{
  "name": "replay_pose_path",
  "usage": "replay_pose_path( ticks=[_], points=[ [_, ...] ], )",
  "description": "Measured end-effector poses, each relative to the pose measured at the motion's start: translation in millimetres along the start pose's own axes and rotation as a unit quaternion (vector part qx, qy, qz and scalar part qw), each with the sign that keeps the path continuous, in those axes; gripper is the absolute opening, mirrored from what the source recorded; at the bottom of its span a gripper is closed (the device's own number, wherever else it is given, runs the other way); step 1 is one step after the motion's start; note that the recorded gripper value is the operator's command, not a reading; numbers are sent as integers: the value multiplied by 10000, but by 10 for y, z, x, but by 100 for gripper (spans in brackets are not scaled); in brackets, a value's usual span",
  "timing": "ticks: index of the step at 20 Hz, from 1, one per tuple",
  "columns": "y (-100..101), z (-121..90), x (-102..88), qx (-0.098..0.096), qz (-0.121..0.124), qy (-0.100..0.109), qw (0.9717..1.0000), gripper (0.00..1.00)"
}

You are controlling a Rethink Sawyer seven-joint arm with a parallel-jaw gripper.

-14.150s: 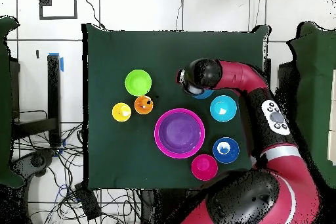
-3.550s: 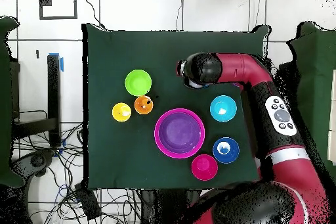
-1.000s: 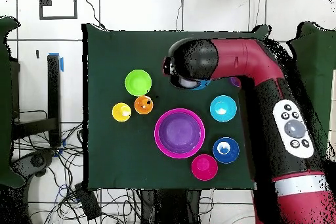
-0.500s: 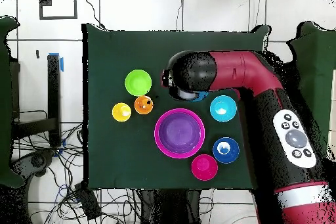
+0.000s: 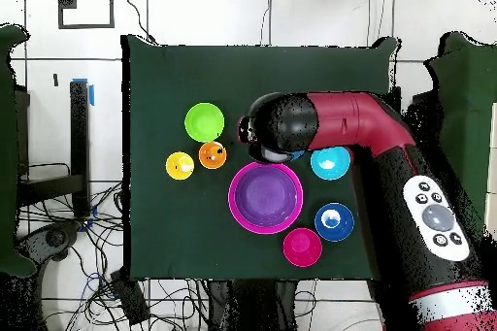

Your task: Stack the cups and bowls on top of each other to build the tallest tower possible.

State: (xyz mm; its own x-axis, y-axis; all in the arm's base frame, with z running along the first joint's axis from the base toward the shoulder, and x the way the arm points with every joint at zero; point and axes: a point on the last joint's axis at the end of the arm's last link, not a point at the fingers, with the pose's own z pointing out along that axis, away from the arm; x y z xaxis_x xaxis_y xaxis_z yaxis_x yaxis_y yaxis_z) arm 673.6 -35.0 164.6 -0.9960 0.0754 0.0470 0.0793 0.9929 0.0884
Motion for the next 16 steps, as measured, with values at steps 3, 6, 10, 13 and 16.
replay_pose_path(
  ticks=[3, 6, 10, 13, 16],
  points=[
    [31, 18, 69, 1, -41, -7, 10000, 0],
    [72, 56, 138, -17, -89, -51, 9999, 0],
    [119, 92, 222, -34, -146, -112, 9998, 0],
    [162, 131, 294, -59, -194, -176, 9996, 0],
    [192, 175, 339, -93, -222, -220, 9995, 0]
  ],
)
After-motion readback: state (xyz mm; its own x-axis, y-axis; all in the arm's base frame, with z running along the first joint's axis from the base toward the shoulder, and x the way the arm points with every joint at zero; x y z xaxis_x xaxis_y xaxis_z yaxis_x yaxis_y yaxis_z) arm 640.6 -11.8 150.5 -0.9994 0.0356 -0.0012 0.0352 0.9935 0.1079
